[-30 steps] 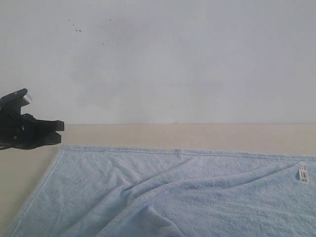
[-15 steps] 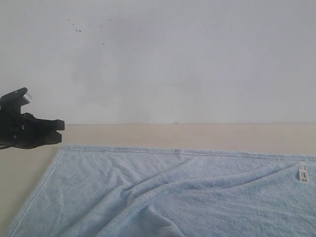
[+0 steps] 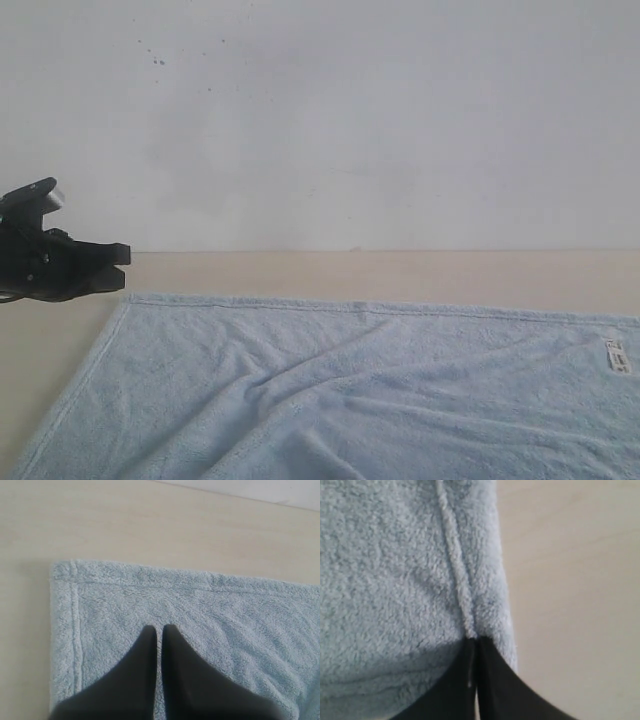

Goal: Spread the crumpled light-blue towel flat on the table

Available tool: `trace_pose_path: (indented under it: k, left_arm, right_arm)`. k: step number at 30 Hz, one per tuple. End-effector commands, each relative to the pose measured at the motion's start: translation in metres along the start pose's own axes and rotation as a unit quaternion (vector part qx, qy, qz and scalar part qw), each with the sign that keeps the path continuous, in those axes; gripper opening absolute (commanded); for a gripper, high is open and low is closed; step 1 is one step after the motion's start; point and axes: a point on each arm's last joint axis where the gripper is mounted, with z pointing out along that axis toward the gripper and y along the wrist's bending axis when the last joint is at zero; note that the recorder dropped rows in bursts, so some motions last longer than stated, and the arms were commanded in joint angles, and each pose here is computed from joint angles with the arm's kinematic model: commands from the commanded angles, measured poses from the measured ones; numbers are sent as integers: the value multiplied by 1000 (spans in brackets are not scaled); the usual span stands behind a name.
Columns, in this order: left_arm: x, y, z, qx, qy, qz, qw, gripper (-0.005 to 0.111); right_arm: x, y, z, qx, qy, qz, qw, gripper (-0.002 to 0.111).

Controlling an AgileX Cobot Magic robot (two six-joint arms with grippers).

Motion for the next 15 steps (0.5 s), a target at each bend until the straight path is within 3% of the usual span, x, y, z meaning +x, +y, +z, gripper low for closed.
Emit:
trace_pose_path:
  k: [1,9,15]
  left_arm:
    - [-1,-3,-2,5,0,9,1000,4]
    - [0,-3,-2,8,1,23,1000,4]
    - [-3,-9,-8,23,0,44,999,4]
  right_arm:
    - [5,-14,7,71,26,-16,997,0]
    - [-3,-14,3,70,3,-15,997,0]
    - [-16,-17,-20,64,-18,27,997,0]
